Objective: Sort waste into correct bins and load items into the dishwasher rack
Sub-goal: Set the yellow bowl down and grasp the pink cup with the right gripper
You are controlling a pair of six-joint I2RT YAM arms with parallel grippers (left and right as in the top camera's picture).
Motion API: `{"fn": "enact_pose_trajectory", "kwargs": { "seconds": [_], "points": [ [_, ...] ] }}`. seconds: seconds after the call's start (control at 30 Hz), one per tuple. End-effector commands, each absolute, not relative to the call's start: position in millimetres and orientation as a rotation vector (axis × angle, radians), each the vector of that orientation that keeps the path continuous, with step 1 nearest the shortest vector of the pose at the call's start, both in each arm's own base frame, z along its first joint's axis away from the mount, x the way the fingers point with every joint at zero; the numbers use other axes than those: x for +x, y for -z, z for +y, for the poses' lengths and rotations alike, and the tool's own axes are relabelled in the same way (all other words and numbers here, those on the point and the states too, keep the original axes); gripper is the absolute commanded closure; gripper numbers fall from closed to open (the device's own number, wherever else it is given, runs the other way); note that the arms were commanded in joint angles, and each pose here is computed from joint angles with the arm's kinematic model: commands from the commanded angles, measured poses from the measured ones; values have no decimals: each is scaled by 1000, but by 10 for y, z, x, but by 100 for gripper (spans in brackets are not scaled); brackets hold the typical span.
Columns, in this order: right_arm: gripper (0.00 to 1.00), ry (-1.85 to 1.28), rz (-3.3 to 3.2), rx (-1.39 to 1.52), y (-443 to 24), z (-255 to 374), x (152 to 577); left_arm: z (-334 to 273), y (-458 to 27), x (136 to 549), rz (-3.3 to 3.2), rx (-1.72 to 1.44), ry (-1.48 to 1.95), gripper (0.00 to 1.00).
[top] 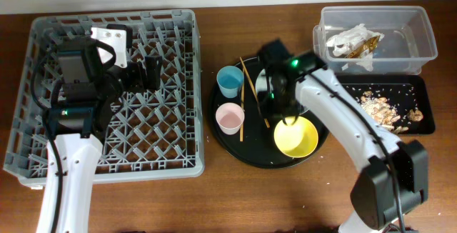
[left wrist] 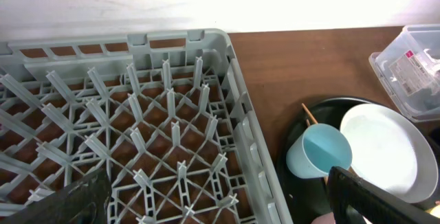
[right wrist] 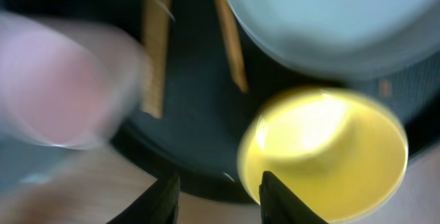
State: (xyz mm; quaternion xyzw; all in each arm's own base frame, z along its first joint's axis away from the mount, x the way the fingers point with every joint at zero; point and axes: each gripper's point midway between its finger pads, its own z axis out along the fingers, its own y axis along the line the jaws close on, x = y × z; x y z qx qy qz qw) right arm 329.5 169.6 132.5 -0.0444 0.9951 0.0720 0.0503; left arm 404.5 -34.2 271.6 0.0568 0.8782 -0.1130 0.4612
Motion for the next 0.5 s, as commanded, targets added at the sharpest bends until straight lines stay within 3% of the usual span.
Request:
{"fn": "enact_pose_trajectory", "kwargs": {
  "seconds": [0.0,0.23,0.47],
  "points": [
    [50,-477,2876,-260,-1760,2043,3466,-358,-2808,4066,2137,161,280,0],
    [51,-443,2975,-318,-1114,2302,3580,-358,-2808,4066,2137,161,280,0],
    [51,-404,3049,-340,-896,2281,3455,-360,-2809,4066,2137,161,281,0]
  ]
}}
